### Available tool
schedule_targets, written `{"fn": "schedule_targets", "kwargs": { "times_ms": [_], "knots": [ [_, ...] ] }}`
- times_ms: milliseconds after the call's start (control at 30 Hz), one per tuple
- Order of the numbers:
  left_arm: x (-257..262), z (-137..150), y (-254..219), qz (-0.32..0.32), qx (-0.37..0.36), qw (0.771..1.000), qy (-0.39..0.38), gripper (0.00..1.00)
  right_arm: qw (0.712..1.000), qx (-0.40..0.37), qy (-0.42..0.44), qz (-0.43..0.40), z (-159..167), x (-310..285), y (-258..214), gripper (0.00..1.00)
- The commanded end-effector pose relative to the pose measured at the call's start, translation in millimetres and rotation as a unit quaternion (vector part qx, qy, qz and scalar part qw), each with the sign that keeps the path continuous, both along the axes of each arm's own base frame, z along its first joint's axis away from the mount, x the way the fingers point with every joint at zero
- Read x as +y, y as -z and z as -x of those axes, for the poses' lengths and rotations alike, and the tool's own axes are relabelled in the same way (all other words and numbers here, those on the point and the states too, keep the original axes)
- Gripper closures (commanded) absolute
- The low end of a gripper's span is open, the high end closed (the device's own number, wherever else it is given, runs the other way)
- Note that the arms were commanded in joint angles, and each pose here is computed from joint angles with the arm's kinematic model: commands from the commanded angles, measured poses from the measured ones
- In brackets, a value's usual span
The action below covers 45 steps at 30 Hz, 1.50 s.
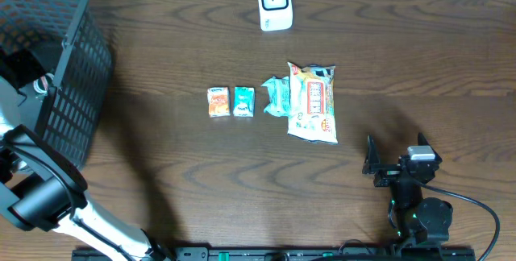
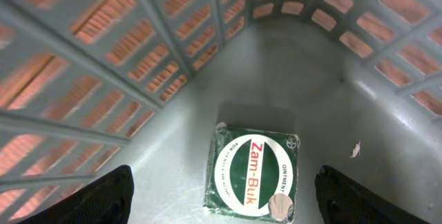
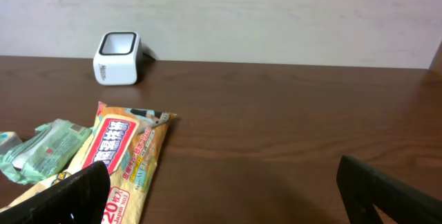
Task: Scan the item barcode
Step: 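Move the left gripper down into the basket toward the green Zam-Buk tin, then grasp the green Zam-Buk tin with the left gripper and lift it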
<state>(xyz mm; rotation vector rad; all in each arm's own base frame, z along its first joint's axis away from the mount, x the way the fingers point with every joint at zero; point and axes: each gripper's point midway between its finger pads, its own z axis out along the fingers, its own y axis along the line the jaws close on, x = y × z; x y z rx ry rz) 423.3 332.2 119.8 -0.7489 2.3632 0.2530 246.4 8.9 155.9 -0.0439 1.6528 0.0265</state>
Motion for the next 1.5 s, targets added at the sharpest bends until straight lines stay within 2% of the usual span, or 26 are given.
{"fn": "schedule_targets", "kwargs": {
  "times_ms": [0,200,833,1133,1433,1467],
  "knots": [
    [-8,-9,16,0.004,0.011,1.000,0.027,0.17,1.000,0.001,0.000,-0.001,0,0,1,0.01],
    [-20,-16,43,0.010,0.038,0.998,0.056,0.16,1.000,0.001,0.000,-0.001,0,0,1,0.01],
    [-19,-9,107,0.035,0.087,0.994,0.048,0.16,1.000,0.001,0.000,-0.001,0,0,1,0.01],
    [-19,-9,110,0.036,0.088,0.994,0.047,0.39,1.000,0.001,0.000,-0.001,0,0,1,0.01],
    [-15,-15,64,0.024,0.045,0.998,0.022,0.41,1.000,0.001,0.000,-0.001,0,0,1,0.01],
    [-15,-15,53,0.020,0.038,0.999,0.021,0.46,1.000,0.001,0.000,-0.001,0,0,1,0.01]
  ]
}}
